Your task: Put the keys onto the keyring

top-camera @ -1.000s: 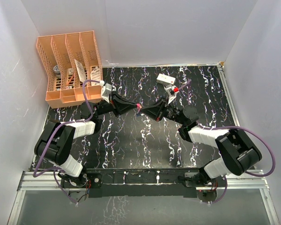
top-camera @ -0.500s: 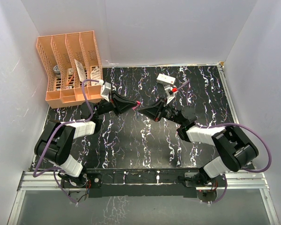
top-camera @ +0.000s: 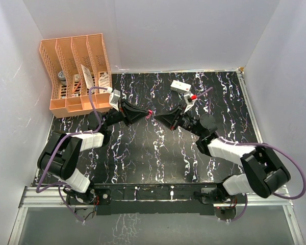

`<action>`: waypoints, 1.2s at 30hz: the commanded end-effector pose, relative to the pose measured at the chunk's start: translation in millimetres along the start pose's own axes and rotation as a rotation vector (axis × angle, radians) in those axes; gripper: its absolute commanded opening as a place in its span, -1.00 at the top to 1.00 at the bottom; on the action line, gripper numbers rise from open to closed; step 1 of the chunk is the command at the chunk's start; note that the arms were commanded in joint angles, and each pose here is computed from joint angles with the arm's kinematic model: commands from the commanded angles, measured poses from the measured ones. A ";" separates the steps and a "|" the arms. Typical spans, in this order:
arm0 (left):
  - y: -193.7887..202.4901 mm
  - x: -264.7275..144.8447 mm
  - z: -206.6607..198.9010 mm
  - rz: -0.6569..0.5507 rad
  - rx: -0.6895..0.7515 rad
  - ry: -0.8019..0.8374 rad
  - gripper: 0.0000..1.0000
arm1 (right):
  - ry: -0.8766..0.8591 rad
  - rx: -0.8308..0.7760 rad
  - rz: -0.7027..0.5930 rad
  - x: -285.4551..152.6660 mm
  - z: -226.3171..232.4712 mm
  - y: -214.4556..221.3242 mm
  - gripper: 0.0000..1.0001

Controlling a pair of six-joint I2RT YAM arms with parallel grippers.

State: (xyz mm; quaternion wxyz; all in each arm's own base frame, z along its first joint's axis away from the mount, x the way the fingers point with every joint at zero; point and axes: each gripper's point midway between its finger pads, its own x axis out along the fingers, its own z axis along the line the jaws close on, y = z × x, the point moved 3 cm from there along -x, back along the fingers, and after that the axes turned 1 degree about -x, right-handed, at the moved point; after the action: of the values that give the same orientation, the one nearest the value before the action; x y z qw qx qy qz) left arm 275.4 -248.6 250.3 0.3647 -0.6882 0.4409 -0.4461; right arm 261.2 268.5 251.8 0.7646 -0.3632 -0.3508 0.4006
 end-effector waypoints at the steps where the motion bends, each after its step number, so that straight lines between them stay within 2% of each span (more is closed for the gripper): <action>1: -30.0 2.7 -24.3 -0.100 0.135 0.082 1.00 | 0.120 -0.089 0.014 -1.2 -12.9 -11.2 1.00; 8: -11.7 4.5 -5.4 0.022 0.016 0.005 1.00 | 0.250 -0.127 0.150 -16.3 -30.6 6.9 1.00; 14: 29.4 -6.8 16.8 0.238 -0.166 -0.126 1.00 | 0.298 -0.119 0.187 -29.6 -37.0 20.9 1.00; 25: 71.0 -35.6 39.3 0.420 -0.261 -0.360 1.00 | 0.325 -0.099 0.227 -35.5 -44.2 34.2 1.00; 29: 80.0 -46.2 52.4 0.485 -0.305 -0.489 0.98 | 0.326 -0.095 0.233 -37.0 -44.6 36.7 1.00; 32: 78.1 -51.8 61.0 0.511 -0.297 -0.575 0.76 | 0.328 -0.093 0.237 -38.1 -45.0 38.4 1.00; 36: 68.1 -52.2 59.9 0.454 -0.251 -0.600 0.12 | 0.330 -0.090 0.242 -39.3 -45.7 40.5 1.00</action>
State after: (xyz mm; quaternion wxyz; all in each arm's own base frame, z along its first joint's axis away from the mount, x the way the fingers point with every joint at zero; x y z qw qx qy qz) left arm 300.7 -224.7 140.3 0.4587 -0.7022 0.5382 -0.0830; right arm 263.8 239.9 174.6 0.7390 -0.4912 -0.1697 0.4287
